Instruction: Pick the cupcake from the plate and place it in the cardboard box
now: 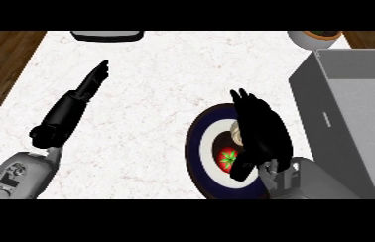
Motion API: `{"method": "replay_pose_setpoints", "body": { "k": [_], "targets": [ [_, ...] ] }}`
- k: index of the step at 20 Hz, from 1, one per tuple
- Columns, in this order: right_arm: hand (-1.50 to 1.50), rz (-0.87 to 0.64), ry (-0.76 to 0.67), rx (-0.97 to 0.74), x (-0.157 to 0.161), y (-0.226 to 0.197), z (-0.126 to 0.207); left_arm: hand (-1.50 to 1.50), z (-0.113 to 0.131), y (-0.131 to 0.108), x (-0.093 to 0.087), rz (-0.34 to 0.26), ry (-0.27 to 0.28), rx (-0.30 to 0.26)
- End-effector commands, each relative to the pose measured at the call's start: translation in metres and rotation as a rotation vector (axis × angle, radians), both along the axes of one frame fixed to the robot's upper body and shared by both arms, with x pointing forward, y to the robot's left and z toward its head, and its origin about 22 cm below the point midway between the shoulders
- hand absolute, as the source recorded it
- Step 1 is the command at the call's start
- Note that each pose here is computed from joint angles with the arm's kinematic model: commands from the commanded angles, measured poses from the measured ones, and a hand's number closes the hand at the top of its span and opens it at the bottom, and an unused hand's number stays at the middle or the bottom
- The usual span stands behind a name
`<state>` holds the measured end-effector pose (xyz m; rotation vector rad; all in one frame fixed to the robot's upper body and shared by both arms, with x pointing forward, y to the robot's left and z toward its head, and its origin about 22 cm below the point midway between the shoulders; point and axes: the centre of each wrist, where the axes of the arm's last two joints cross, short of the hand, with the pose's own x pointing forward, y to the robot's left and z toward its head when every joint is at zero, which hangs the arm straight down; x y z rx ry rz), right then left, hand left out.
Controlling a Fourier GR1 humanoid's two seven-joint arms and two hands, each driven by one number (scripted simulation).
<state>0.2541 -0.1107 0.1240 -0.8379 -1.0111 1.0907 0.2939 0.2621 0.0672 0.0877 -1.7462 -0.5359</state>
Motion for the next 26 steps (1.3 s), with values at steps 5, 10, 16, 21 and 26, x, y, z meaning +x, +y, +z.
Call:
{"method": "replay_pose_setpoints", "body": {
  "k": [5,10,16,21,26],
  "targets": [
    [-1.50,-0.155,0.048,-0.150,0.017,0.017,-0.015,0.00,-0.010,0.008,-0.005,0.007,-0.009,-0.009],
    [-1.50,-0.127,0.068,-0.194,0.004,0.027,-0.034,0.00,-0.006,-0.010,0.005,0.010,0.014,0.005],
    [-1.50,-0.184,0.114,-0.226,0.027,0.019,-0.051,0.00,-0.018,-0.001,-0.002,0.017,-0.020,0.006],
    [-1.50,-0.182,0.101,-0.232,0.039,-0.001,-0.040,0.00,-0.017,0.009,0.008,0.002,-0.002,-0.012],
    [-1.50,-0.171,0.115,-0.189,0.030,0.014,-0.060,0.00,-0.004,0.015,-0.008,0.006,0.000,0.002]
  ]
}}
